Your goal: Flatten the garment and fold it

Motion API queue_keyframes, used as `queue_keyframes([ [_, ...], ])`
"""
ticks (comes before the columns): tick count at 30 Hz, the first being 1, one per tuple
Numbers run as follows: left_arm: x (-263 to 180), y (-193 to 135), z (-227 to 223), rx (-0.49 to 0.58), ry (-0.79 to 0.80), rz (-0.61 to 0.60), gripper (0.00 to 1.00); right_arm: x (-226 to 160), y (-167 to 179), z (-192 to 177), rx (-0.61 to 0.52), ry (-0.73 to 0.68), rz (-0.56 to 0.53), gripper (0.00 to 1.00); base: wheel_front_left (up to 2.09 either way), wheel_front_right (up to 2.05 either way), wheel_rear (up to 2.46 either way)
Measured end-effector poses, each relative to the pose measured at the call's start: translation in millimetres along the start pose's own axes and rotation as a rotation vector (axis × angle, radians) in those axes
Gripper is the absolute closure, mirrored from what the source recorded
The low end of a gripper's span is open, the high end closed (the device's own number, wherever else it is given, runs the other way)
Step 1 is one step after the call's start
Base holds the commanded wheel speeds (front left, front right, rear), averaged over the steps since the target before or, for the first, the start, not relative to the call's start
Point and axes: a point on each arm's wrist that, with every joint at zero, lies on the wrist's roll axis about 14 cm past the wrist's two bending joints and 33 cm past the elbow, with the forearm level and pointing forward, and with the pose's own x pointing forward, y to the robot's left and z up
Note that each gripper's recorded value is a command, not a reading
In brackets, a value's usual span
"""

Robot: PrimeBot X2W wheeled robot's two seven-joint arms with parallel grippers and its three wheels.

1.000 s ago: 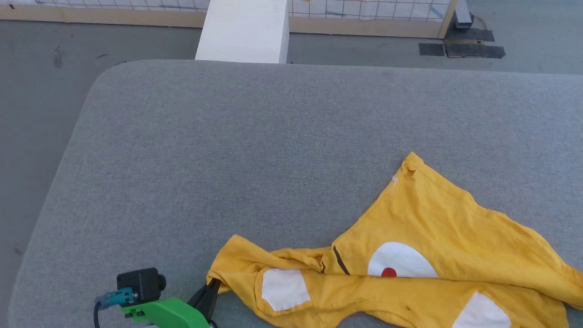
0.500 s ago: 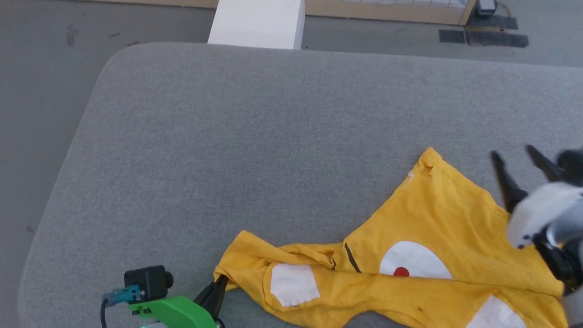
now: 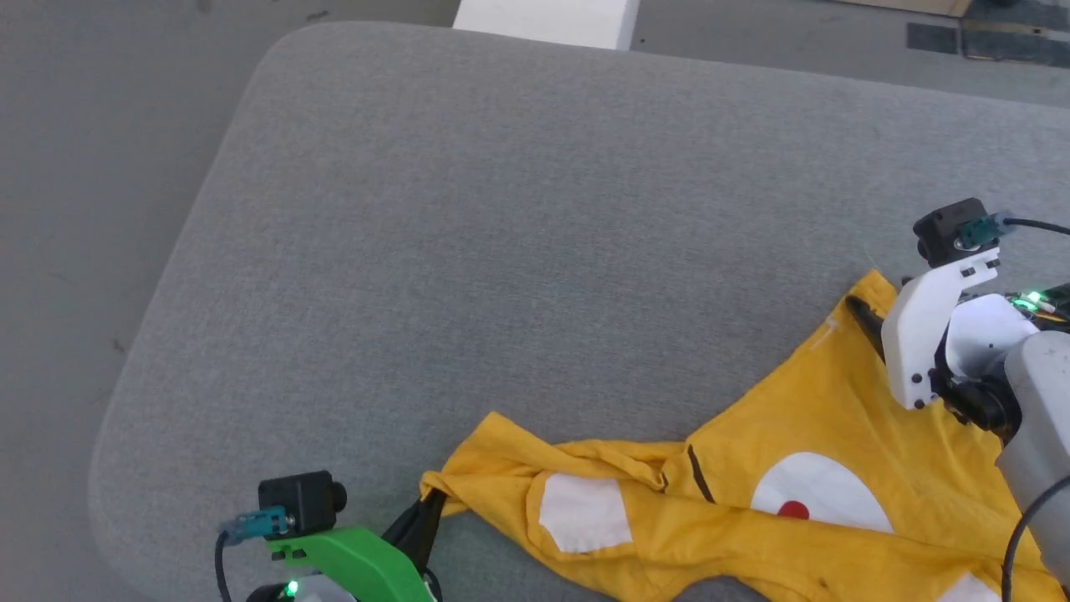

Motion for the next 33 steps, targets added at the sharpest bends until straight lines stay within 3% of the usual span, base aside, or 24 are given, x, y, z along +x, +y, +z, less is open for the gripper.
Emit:
queue_keyframes([
  [4,-1,5,0,-0.009,-0.009,0.017,1.0,11,3,-10,-0.002,0.105,0.013,0.0,0.0,0.0,0.0],
  [5,-1,6,0,-0.011,-0.009,0.021,1.0,12,4,-9,-0.004,0.116,0.014,0.15,0.0,0.0,0.0],
  [6,-2,8,0,-0.013,-0.008,0.026,1.0,14,4,-9,-0.004,0.13,0.016,0.6,0.0,0.0,0.0],
  [8,-2,9,-1,-0.014,-0.008,0.031,1.0,14,5,-9,-0.006,0.144,0.018,1.0,0.0,0.0,0.0],
  [15,-3,6,2,-0.008,-0.023,0.014,1.0,1,3,-4,0.04,0.007,0.004,1.0,0.0,0.0,0.0],
  [22,-7,-3,10,0.011,-0.053,-0.02,1.0,-38,-1,2,0.185,-0.292,-0.044,1.0,0.0,0.0,0.0],
  [33,-7,-27,45,0.08,-0.184,-0.109,1.0,-132,-32,-53,0.419,-0.475,-0.268,1.0,0.0,0.0,0.0],
])
